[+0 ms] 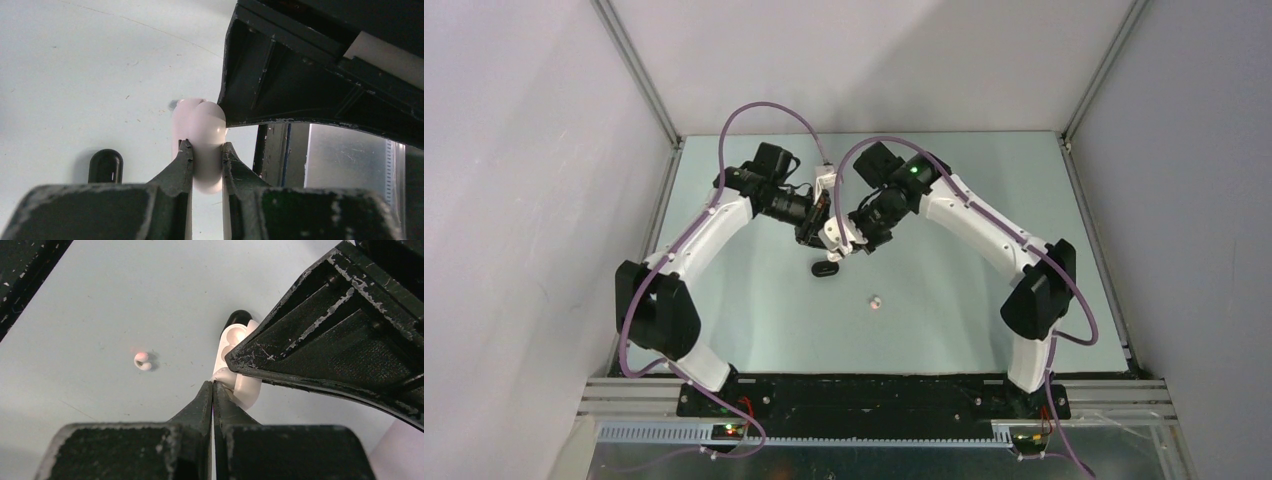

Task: Insert the wireless bluetooth earbuds into the charging case
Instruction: Insert the right earbud into the right side groove of the charging case.

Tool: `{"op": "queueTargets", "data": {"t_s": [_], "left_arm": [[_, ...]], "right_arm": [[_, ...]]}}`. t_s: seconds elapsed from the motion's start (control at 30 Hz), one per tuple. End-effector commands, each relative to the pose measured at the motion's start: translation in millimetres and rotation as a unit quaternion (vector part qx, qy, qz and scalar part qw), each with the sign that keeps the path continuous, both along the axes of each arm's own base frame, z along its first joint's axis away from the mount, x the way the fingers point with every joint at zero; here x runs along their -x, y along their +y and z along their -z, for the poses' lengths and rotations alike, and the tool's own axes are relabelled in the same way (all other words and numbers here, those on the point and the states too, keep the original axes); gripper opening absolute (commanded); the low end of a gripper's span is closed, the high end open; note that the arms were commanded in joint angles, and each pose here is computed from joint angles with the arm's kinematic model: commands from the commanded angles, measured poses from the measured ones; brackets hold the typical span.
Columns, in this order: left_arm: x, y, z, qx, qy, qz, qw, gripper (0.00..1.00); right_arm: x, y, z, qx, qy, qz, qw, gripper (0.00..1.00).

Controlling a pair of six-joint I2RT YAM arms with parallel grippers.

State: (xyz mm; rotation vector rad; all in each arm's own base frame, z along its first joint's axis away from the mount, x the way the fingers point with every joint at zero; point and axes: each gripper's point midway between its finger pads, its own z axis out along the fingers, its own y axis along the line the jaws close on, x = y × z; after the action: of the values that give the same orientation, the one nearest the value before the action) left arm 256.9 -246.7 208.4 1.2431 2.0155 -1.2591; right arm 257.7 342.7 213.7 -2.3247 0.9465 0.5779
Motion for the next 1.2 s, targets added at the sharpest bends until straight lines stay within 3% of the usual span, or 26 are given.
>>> {"op": "queueTargets", "data": {"t_s": [0.0,1.17], "left_arm": [[3.5,-7.0,-20.2,0.025,-0.016,0.02,0.999,0.0],[4.6,-7.7,-17.7,0.025,-0.003,0.018,1.0,0.0]], "right_arm": [[-0.1,0.2,-10.2,-0.002,0.022,0.008,1.0,0.0],[19.7,-0.2,0.7,0.03,0.06,0.005,0.998,0.0]]}}
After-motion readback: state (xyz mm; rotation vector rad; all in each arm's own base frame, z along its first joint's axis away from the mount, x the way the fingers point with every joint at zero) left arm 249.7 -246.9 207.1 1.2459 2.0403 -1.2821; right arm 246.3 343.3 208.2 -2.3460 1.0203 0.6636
